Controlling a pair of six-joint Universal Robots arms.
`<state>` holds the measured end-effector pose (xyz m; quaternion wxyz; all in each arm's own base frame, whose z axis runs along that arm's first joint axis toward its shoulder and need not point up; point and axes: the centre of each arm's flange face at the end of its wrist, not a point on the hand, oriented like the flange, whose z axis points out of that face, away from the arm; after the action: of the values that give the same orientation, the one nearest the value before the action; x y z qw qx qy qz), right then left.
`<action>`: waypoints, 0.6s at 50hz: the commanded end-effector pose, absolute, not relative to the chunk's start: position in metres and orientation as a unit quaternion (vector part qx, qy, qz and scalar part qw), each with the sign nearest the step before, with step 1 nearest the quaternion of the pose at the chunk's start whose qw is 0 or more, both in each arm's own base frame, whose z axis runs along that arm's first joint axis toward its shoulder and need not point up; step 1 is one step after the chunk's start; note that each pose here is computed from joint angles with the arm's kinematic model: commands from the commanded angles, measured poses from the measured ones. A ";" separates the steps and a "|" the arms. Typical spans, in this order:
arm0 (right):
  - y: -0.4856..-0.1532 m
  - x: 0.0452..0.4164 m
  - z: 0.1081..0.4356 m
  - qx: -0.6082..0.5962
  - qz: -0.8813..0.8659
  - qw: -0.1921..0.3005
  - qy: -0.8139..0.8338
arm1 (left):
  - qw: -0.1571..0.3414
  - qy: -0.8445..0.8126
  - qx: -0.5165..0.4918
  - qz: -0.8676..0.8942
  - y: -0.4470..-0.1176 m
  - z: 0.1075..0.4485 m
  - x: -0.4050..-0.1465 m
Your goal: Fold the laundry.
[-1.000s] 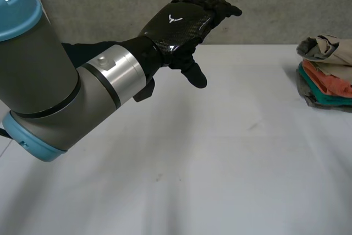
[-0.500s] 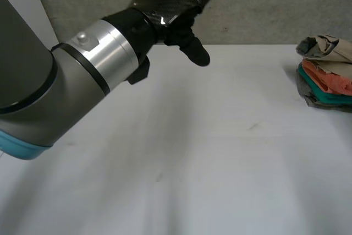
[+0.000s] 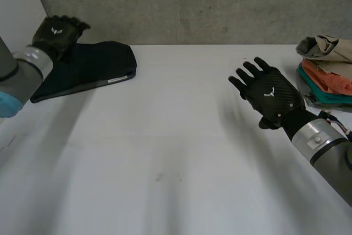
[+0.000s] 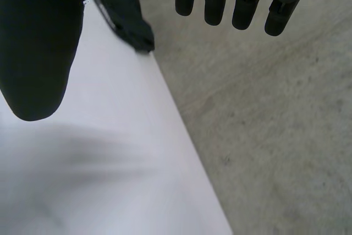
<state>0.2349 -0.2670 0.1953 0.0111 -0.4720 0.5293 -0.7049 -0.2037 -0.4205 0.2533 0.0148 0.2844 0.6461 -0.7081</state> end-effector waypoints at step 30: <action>-0.270 0.226 0.158 -0.467 -0.661 0.010 0.588 | 0.092 0.640 0.305 -0.700 -0.533 0.086 -0.136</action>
<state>0.2260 -0.2699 0.1581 0.0102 -0.4668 0.5881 -0.6604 -0.1402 -0.5296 0.0963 0.0745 0.2910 0.6444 -0.7033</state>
